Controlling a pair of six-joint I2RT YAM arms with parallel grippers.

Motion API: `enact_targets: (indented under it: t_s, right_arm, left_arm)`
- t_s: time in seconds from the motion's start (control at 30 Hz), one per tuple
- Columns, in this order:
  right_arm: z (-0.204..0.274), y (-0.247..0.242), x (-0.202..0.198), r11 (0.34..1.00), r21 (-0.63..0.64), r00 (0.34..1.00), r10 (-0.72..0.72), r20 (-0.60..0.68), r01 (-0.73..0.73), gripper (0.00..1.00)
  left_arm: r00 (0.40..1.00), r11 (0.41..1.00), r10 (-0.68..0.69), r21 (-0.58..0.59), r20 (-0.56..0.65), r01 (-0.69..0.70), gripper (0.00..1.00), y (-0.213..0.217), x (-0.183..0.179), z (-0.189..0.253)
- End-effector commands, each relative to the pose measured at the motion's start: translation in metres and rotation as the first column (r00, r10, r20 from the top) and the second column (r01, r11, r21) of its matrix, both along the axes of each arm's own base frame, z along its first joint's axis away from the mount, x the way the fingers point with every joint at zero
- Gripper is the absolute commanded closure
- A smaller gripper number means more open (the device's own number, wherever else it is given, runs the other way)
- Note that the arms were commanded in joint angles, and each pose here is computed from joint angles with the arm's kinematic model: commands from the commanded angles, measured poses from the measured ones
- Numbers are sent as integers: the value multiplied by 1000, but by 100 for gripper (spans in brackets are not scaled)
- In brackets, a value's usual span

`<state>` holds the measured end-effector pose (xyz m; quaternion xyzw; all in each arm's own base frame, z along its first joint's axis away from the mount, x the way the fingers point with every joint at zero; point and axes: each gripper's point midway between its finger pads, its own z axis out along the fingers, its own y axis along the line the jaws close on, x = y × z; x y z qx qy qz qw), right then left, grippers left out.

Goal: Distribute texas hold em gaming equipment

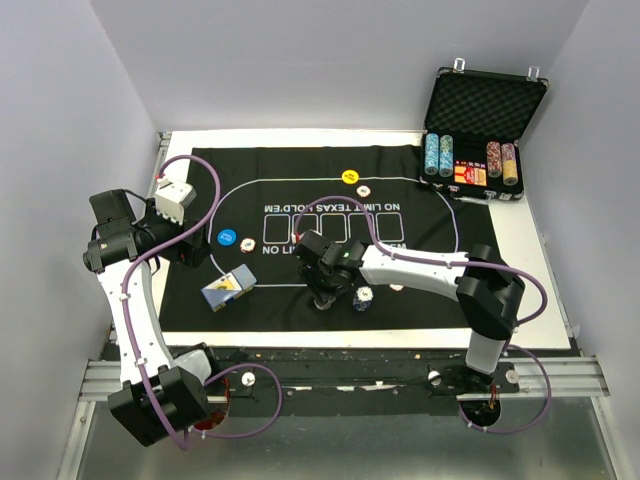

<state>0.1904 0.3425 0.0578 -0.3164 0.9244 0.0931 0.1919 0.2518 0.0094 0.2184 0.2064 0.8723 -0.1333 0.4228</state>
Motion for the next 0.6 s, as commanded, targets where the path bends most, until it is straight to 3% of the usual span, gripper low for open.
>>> enact_targets:
  t_s: [0.0, 0.3, 0.57]
  right_arm:
    - [16, 5, 6, 1000, -5, 1000, -1, 30, 1, 72]
    - [41, 11, 19, 999, -37, 997, 22, 76, -19, 72]
    - [35, 66, 54, 994, -34, 990, 103, 95, -100, 72]
  left_arm:
    - [1000, 1000, 4, 9, 18, -4, 1, 1, -1, 5]
    - [1000, 1000, 6, 10, 17, -6, 1, 2, -2, 3]
    - [1000, 1000, 0, -6, 16, 0, 1, -1, -3, 2]
